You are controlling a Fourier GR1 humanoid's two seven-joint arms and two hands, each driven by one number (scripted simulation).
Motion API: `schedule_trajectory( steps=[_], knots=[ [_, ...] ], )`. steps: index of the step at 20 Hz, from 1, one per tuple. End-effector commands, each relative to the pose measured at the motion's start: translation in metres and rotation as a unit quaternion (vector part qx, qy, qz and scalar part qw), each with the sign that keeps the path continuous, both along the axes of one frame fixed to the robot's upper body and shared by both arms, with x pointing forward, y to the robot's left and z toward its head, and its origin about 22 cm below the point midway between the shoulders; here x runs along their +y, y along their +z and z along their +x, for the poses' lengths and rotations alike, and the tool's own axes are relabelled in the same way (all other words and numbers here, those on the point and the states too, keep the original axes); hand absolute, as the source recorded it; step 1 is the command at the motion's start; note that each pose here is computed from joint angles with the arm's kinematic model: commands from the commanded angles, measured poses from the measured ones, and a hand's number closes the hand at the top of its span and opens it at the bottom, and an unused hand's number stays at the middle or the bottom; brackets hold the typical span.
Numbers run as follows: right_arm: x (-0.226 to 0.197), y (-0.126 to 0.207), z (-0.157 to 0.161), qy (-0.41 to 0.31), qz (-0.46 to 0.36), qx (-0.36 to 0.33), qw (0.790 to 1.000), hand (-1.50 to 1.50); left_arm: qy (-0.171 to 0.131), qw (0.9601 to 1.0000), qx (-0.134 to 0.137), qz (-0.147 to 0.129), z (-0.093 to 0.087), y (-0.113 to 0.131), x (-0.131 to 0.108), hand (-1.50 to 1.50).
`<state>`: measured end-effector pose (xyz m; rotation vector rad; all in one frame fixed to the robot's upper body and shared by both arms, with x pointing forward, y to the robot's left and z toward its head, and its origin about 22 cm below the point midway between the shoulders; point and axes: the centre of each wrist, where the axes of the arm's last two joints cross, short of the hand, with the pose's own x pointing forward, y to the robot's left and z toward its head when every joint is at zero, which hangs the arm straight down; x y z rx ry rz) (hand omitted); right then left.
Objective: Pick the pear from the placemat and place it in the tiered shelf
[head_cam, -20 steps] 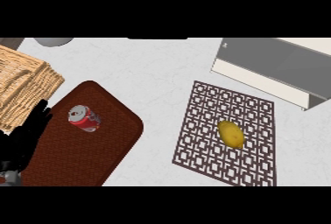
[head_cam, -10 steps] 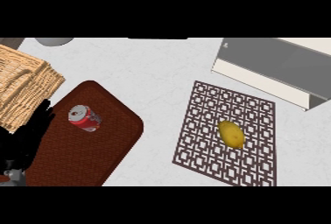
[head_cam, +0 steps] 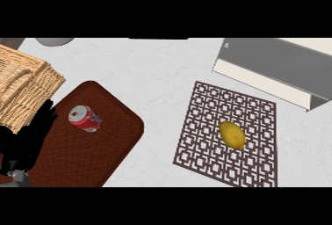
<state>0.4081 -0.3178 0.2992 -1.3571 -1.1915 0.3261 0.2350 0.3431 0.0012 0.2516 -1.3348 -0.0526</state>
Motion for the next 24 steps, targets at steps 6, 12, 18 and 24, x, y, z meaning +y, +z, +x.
schedule_trajectory(
  steps=[6,12,18,24],
  knots=[
    [-0.024,0.001,0.005,0.026,0.072,-0.071,0.995,-1.5,-0.009,1.0,0.001,-0.001,-0.004,0.002,0.001,0.0],
    [-0.025,0.011,-0.002,0.045,0.183,-0.099,0.977,-1.5,0.009,0.9999,-0.008,0.01,0.01,0.003,0.004,0.0],
    [-0.063,0.037,-0.046,0.062,0.247,-0.172,0.952,-1.5,0.013,0.9999,0.008,-0.002,-0.014,-0.001,0.024,0.0],
    [-0.089,0.093,-0.113,0.063,0.263,-0.225,0.936,-1.5,0.012,0.9999,0.007,-0.007,-0.017,-0.016,0.004,0.0]
  ],
)
